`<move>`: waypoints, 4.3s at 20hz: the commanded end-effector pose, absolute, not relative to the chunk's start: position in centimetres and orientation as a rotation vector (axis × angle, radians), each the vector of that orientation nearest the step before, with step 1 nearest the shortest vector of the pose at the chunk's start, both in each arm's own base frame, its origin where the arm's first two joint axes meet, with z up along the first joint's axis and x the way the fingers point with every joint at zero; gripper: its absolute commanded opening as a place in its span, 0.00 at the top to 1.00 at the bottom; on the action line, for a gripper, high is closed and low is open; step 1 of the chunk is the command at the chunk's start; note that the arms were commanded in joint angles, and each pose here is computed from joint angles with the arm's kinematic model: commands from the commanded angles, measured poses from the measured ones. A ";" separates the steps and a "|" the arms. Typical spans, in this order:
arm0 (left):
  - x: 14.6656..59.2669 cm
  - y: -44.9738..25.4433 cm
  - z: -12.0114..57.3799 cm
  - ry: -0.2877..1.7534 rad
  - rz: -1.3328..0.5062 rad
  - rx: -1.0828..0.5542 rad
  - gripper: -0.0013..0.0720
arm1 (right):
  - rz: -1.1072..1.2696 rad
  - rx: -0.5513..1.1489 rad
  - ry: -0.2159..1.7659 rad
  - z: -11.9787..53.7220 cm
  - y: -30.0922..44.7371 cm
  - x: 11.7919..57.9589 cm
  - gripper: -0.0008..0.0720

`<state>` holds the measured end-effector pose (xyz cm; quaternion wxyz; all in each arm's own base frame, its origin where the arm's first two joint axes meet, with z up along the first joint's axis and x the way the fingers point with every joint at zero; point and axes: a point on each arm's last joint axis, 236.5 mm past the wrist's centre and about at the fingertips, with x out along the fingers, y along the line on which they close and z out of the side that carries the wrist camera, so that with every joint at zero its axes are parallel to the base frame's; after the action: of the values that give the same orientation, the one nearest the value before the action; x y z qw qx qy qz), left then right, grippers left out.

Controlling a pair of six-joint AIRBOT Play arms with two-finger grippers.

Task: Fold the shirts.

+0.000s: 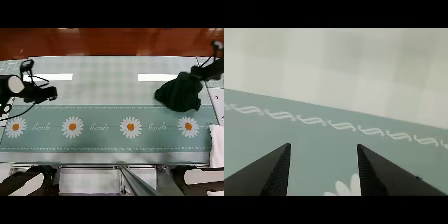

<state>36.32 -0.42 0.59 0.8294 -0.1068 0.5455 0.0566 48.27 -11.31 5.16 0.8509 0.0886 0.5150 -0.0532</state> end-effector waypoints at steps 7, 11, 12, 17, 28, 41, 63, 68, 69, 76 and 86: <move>32.7 1.7 15.7 0.732 0.131 -0.296 0.29 | 0.105 0.053 0.266 43.0 -2.4 39.4 0.95; 29.9 -0.4 19.4 0.639 0.056 -0.358 0.29 | 0.286 0.006 0.108 48.6 3.7 32.3 0.95; 29.2 -1.6 20.3 0.620 0.013 -0.391 0.29 | 0.330 -0.002 0.081 49.5 5.1 30.9 0.95; 27.3 -4.4 21.1 0.630 -0.108 -0.394 0.29 | 0.607 -0.021 0.238 45.8 12.2 28.4 0.95; 26.2 -5.0 13.9 0.816 -0.120 -0.377 0.29 | 0.867 -0.208 1.026 14.8 34.4 33.7 0.95; 26.5 -3.1 12.8 0.837 -0.056 -0.312 0.29 | 0.668 -0.133 1.362 6.8 25.5 37.4 0.43; 32.7 -17.9 -5.5 1.496 -0.686 -0.765 0.95 | 0.194 0.718 1.416 -4.6 4.9 19.4 0.43; 33.8 -17.5 -2.9 1.428 -0.709 -0.740 0.95 | 0.350 0.655 1.572 -6.6 10.3 15.4 0.43; 33.9 -17.4 -2.7 1.421 -0.710 -0.737 0.95 | 0.324 0.646 1.568 -6.9 10.5 15.8 0.43; 33.9 -17.5 -2.5 1.413 -0.710 -0.732 0.95 | 0.386 0.623 1.704 -9.4 12.9 14.6 0.43; 34.2 -17.3 -2.3 1.400 -0.703 -0.732 0.95 | 0.619 0.522 1.645 -9.4 20.9 20.9 0.95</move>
<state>34.04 -17.41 -2.52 0.6461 -0.3217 0.6190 -0.3097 19.34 18.60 -10.41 0.6068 0.2430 0.7223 0.2260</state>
